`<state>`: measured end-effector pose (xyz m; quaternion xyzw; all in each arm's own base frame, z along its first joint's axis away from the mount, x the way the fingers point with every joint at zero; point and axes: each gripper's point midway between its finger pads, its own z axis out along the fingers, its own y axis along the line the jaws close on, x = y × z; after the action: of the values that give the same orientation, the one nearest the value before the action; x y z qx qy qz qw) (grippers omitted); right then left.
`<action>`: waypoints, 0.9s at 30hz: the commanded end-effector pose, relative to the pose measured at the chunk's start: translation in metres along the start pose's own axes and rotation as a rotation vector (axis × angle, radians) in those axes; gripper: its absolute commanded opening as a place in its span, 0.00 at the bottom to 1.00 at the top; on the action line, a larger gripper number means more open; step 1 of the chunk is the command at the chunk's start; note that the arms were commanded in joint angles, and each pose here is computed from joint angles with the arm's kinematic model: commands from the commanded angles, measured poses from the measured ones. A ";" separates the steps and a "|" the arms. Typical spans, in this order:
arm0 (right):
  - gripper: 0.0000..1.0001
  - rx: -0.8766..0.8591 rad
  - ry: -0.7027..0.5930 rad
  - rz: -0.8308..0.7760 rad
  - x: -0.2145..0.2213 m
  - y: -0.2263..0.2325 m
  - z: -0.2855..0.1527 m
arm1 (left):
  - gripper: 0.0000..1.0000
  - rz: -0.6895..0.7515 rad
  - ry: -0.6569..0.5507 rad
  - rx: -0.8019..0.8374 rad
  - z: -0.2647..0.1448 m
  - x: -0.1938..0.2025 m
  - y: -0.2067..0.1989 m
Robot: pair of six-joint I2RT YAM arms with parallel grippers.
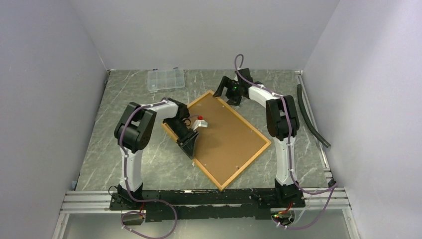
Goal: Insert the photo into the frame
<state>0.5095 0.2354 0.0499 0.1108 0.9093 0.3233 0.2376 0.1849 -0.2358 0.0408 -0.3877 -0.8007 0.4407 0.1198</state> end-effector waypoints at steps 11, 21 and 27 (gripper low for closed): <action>1.00 -0.013 0.032 -0.126 0.015 0.039 -0.030 | 0.40 -0.018 -0.466 -0.337 -0.204 -0.004 0.070; 0.97 -0.139 -0.003 -0.388 0.068 0.125 -0.073 | 0.39 -0.123 -0.468 -0.425 -0.189 0.013 0.136; 0.93 -0.307 0.167 -0.548 0.154 0.174 -0.057 | 0.36 -0.156 -0.446 -0.428 -0.182 0.019 0.151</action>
<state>0.3908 0.3546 0.1538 -0.1209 0.8829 0.3587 0.2780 0.3348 -0.0710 0.0416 -0.2305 -0.9032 0.3484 -0.0990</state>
